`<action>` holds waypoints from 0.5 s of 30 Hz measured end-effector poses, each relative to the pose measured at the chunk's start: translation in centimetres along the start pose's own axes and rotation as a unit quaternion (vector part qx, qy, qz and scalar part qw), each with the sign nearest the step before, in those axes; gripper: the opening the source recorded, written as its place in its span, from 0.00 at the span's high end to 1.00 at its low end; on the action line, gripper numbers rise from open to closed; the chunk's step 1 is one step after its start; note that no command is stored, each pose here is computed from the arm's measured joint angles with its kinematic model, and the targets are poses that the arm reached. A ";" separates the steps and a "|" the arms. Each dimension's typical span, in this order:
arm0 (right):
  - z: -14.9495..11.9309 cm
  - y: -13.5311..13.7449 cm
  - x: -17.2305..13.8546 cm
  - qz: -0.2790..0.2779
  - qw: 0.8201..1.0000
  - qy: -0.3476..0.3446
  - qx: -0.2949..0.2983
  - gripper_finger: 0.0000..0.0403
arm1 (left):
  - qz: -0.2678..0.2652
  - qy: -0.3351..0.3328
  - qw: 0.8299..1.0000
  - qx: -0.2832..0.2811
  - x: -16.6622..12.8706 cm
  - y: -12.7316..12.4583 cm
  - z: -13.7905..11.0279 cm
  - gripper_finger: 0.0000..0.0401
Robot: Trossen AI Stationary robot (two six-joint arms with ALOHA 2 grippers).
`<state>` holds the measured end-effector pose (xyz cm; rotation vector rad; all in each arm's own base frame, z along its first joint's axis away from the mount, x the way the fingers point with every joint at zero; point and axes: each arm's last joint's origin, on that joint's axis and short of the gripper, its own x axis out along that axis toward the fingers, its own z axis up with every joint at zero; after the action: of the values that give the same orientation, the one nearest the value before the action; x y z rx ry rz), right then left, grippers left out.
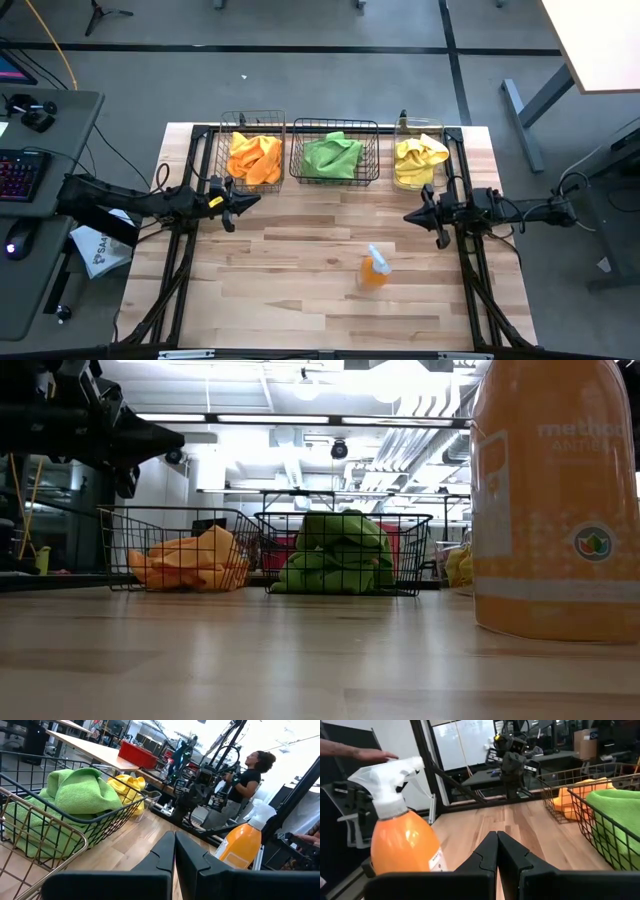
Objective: Sort microfiber towel by color & place in baskets
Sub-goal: Return to Home Position
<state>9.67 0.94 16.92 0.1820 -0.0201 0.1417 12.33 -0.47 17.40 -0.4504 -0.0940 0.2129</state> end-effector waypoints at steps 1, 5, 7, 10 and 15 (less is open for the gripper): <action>0.0 0.0 0.0 -0.001 1.000 0.001 0.000 1.00 | 0.000 0.001 1.000 0.000 0.0 0.0 0.0 1.00; -0.1 0.0 0.0 -0.002 1.000 0.004 0.000 1.00 | 0.002 0.005 1.000 0.002 0.0 0.0 -0.1 1.00; -0.1 0.0 0.0 -0.002 1.000 0.004 0.000 1.00 | 0.005 0.010 1.000 0.004 0.0 0.1 -0.2 1.00; -0.1 0.0 0.0 -0.002 1.000 0.004 0.000 1.00 | 0.004 0.009 1.000 0.003 -0.1 0.1 -0.1 1.00; -0.1 0.0 0.0 -0.002 1.000 0.003 0.000 1.00 | -0.002 -0.002 1.000 -0.001 -0.7 0.1 0.2 1.00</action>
<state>9.70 0.92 16.85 0.1821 -0.0128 0.1389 11.62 -0.41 17.52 -0.4521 -0.0988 0.2100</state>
